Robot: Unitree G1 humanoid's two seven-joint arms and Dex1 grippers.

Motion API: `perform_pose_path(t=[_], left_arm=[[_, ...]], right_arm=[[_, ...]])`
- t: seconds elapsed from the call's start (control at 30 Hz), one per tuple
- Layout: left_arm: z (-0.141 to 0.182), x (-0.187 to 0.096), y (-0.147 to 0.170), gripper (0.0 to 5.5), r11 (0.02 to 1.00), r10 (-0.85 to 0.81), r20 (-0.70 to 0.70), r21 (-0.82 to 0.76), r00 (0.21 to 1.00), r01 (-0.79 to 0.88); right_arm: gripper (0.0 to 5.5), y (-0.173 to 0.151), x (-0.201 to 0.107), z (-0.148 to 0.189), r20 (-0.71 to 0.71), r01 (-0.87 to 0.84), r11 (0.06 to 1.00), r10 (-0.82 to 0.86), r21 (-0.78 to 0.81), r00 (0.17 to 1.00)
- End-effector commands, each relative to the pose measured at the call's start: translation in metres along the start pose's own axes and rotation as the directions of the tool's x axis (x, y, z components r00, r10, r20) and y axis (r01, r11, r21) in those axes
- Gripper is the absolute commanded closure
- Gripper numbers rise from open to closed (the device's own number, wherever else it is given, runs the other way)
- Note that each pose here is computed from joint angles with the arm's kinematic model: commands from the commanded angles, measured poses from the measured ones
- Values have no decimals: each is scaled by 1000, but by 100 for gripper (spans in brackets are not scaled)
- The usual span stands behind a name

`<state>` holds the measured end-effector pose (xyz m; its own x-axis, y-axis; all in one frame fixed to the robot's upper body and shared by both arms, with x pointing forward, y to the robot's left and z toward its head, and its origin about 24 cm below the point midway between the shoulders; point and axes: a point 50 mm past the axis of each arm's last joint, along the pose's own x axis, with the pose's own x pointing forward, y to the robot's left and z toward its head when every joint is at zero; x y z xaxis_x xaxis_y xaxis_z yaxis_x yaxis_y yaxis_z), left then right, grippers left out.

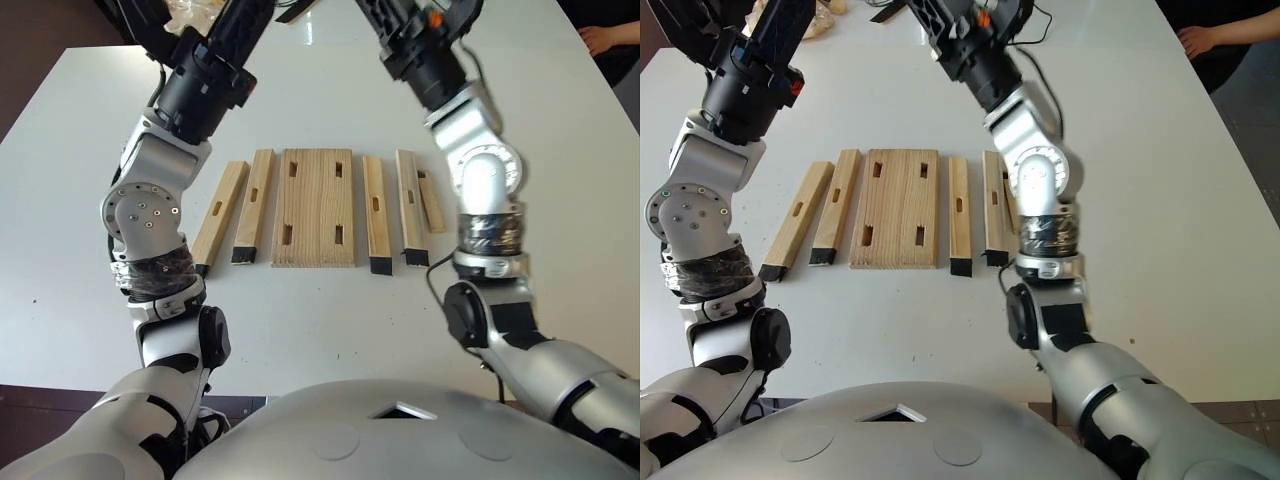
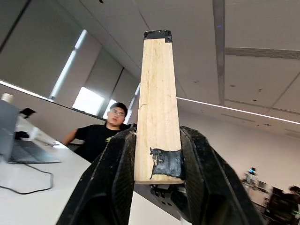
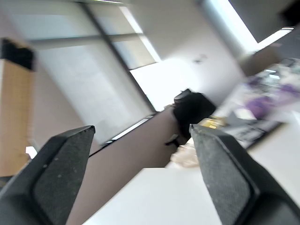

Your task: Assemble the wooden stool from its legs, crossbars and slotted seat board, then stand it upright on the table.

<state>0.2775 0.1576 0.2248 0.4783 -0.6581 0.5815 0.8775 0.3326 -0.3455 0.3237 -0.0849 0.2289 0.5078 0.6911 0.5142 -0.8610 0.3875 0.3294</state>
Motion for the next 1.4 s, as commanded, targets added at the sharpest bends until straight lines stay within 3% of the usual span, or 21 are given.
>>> perform_pose_path(t=[0.03,0.43,0.8,1.17,1.4], left_arm=[[-11,-10,-8,420,997,-66,-123,-52,990,60],[-4,-11,-13,420,965,-263,-285,-94,922,246],[-11,-7,-18,420,944,-328,-305,-152,894,294],[-11,-13,-13,420,953,-300,-344,-143,890,266],[-8,-11,-9,420,959,-284,-343,-106,895,263]], right_arm=[[177,11,-18,20,-90,-180,984,179,1,980],[177,29,-23,46,-82,-360,918,377,163,923],[177,43,-12,61,-69,-457,866,478,204,876],[343,37,-20,57,-114,-433,879,460,198,881],[415,32,-26,51,-160,-396,900,424,181,891]])
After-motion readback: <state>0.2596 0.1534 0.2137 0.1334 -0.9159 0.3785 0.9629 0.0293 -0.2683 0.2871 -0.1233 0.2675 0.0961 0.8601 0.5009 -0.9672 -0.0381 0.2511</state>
